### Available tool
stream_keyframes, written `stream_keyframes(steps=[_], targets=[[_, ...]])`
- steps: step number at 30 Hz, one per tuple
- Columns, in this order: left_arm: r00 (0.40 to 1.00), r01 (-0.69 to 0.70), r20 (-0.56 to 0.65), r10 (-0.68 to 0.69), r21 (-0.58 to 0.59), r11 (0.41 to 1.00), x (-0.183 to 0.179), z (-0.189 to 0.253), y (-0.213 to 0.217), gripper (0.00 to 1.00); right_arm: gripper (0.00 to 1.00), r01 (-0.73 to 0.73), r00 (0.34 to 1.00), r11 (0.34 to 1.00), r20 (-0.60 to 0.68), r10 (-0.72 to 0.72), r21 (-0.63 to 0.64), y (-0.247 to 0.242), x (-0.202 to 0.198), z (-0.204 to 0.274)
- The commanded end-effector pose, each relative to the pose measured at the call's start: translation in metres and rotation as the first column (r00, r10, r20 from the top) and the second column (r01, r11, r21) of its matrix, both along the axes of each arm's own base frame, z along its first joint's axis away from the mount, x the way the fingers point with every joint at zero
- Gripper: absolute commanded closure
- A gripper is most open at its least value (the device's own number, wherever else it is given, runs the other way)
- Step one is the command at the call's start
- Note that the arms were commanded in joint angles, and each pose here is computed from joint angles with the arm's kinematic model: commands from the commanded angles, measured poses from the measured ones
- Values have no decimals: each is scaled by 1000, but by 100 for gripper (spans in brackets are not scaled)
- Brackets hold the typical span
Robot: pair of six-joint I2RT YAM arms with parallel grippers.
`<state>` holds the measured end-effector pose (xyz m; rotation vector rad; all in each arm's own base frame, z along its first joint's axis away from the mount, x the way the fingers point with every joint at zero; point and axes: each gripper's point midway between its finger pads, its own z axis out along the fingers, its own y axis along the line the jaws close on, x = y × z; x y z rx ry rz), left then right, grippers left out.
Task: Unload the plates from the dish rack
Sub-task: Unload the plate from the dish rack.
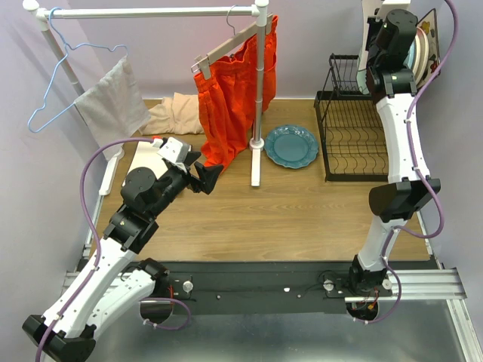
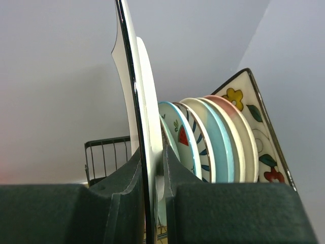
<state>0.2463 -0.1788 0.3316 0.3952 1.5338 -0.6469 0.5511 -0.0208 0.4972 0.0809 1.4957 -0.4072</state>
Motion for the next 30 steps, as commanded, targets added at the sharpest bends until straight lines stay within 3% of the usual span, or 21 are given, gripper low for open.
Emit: stream_keyframes(steps=[1,16,30], targets=[[1000,6,18,-6,-1,1000,-1,2,1,14,99,-65,951,996,307,42,64,7,-35,91],[1000,8,17,-8,-4,1000,-1,2,0,14,99,-117,928,980,369,49,163,10,-56,108],[999,-1,37,2,-18,1000,-5,9,4,14,99,-231,914,914,398,86,334,21,-91,105]])
